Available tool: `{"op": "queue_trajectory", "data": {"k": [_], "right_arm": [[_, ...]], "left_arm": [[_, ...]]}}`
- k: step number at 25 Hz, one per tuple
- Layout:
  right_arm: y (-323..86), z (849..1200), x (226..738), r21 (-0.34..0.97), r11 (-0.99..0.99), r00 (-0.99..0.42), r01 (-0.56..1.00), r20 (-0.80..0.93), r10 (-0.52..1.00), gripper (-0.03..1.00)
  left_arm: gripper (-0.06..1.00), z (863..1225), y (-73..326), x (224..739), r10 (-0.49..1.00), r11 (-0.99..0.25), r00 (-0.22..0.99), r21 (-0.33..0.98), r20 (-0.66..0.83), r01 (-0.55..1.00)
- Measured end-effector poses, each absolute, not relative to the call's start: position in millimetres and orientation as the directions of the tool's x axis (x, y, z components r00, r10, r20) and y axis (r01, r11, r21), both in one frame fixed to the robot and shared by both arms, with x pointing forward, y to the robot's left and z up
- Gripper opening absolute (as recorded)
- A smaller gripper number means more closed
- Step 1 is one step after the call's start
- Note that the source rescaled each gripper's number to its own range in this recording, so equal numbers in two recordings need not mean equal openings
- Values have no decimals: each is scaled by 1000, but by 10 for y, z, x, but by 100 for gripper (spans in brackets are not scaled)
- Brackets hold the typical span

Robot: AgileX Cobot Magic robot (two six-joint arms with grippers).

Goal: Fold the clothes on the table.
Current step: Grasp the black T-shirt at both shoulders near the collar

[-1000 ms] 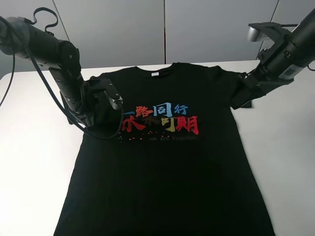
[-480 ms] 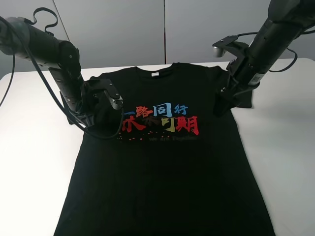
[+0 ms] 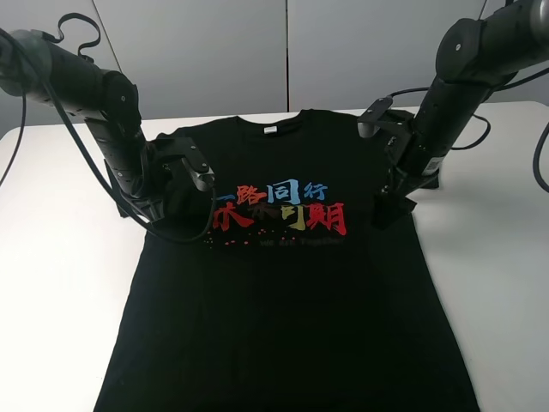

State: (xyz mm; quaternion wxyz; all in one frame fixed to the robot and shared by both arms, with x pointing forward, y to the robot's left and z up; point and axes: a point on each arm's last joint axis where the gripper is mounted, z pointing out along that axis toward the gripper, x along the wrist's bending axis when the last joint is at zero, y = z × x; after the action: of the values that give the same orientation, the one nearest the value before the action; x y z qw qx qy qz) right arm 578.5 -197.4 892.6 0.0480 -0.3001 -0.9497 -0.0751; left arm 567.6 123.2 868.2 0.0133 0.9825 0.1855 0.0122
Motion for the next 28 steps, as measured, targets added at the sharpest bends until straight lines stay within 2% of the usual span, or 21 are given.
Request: {"op": "queue_trajectory", "data": {"k": [12, 24, 25, 28], "right_arm": [[-2002, 8710, 5833, 79, 838, -841, 540, 92, 533, 100], [-2000, 8675, 5852, 74, 836, -839, 543, 93, 537, 100], [-1996, 8675, 5854, 72, 839, -841, 539, 90, 533, 97], [-2011, 8656, 5879, 69, 850, -853, 522, 63, 518, 78]], "left_arm": [[0, 8682, 1226, 5681, 361, -932, 932, 38, 22, 360], [0, 8682, 1224, 5683, 358, -933, 933, 41, 23, 357], [0, 8682, 1224, 5683, 358, -933, 933, 41, 23, 357], [0, 8682, 1224, 5683, 358, -933, 933, 41, 23, 357]]}}
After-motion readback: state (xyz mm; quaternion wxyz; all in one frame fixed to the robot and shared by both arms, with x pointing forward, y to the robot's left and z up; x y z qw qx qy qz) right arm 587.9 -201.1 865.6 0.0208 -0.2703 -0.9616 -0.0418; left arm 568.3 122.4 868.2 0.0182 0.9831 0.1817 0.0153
